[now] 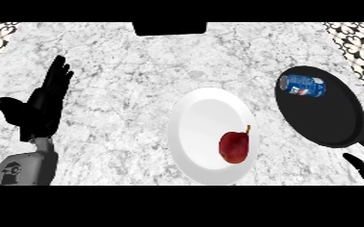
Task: Pick the can from the plate and place it in the pan
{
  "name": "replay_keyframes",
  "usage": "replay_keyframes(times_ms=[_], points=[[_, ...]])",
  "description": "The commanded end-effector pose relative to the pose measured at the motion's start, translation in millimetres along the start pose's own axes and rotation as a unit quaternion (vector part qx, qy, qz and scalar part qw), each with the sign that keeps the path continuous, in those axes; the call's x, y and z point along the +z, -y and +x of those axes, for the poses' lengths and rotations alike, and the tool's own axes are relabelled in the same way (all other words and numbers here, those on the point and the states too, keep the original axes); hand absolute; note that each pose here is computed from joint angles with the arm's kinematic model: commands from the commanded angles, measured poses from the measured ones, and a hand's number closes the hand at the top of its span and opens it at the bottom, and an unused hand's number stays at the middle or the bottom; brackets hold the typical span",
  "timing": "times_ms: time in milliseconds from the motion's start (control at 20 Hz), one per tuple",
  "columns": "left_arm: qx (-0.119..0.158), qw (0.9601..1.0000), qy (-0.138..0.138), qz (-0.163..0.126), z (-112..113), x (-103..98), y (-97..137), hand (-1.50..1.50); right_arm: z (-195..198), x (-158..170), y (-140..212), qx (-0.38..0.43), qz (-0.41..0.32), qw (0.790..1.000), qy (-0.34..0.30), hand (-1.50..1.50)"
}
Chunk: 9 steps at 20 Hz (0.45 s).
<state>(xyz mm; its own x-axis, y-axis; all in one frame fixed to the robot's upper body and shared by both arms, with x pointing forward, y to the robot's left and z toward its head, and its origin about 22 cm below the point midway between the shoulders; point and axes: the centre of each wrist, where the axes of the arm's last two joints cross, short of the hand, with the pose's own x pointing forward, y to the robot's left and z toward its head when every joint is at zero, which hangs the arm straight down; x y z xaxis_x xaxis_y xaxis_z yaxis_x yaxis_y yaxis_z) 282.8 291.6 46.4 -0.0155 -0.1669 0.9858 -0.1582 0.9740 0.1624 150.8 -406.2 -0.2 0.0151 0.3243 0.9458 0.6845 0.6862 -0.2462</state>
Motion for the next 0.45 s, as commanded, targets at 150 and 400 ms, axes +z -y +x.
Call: replay_keyframes(times_ms=[150, 400], points=[[-0.006, 1.0000, 0.006, 0.000, 6, -10, 6, 0.00, 55, 87, 44, -0.015, 0.021, 1.000, -0.005, -1.50], [0.003, 0.9995, 0.011, -0.029, 10, -15, 10, 0.00, 79, 114, 51, 0.031, 0.002, 0.999, -0.015, -1.50]])
